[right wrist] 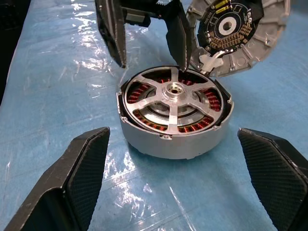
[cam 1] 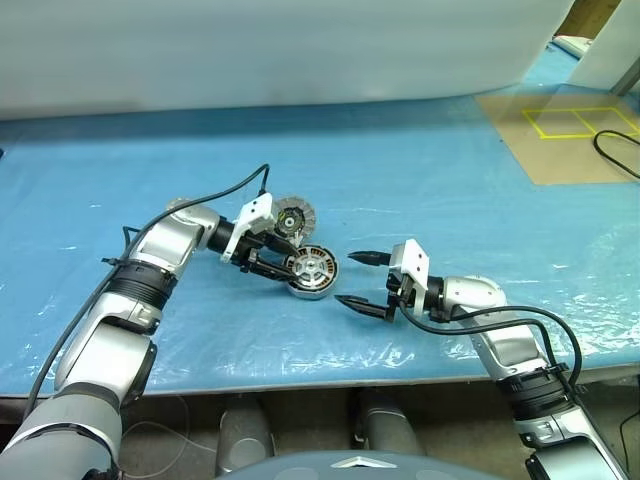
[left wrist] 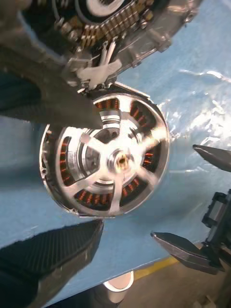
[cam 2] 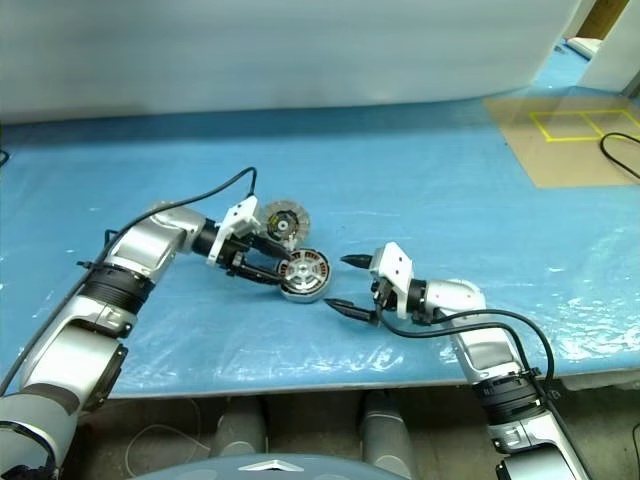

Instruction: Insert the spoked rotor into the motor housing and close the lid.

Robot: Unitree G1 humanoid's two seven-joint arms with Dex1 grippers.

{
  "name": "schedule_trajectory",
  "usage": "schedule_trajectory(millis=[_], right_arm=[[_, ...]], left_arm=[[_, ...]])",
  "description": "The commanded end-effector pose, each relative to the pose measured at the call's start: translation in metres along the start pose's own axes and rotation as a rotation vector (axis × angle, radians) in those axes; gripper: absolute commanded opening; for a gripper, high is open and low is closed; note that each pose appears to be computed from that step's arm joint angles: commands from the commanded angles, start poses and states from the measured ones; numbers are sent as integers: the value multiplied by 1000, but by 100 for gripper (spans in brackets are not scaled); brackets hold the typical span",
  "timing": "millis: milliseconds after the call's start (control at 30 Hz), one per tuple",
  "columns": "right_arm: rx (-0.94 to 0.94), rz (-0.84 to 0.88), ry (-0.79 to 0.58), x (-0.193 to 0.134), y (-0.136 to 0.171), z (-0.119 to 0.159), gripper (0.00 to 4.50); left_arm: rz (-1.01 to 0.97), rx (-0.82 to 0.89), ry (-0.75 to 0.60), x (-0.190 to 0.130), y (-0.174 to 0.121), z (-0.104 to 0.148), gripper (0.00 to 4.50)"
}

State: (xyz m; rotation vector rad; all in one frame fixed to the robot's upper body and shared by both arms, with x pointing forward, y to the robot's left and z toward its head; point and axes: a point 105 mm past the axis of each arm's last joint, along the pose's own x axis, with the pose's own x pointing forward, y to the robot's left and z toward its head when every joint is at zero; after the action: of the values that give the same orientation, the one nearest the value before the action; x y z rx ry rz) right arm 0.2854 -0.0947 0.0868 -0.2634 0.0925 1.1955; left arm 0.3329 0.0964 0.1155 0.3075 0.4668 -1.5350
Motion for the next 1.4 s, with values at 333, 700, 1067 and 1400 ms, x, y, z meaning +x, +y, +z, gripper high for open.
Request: schedule_trajectory(millis=[333,700,1067,1400], right_arm=[[-34,-6,-17,-1,-5,5,450],[-43,-5,-9,-1,-5,3,450],[-46,-9,-15,0,-6,5,450],[-51,-12,-16,0,-7,7,450]], left_arm=[[26,69,-72,-9,4,38,444],[73,33,-188,-6,1,46,103],[178,-26,-206,16,-2,22,4],[230,-89,-144,32,-10,-19,4]])
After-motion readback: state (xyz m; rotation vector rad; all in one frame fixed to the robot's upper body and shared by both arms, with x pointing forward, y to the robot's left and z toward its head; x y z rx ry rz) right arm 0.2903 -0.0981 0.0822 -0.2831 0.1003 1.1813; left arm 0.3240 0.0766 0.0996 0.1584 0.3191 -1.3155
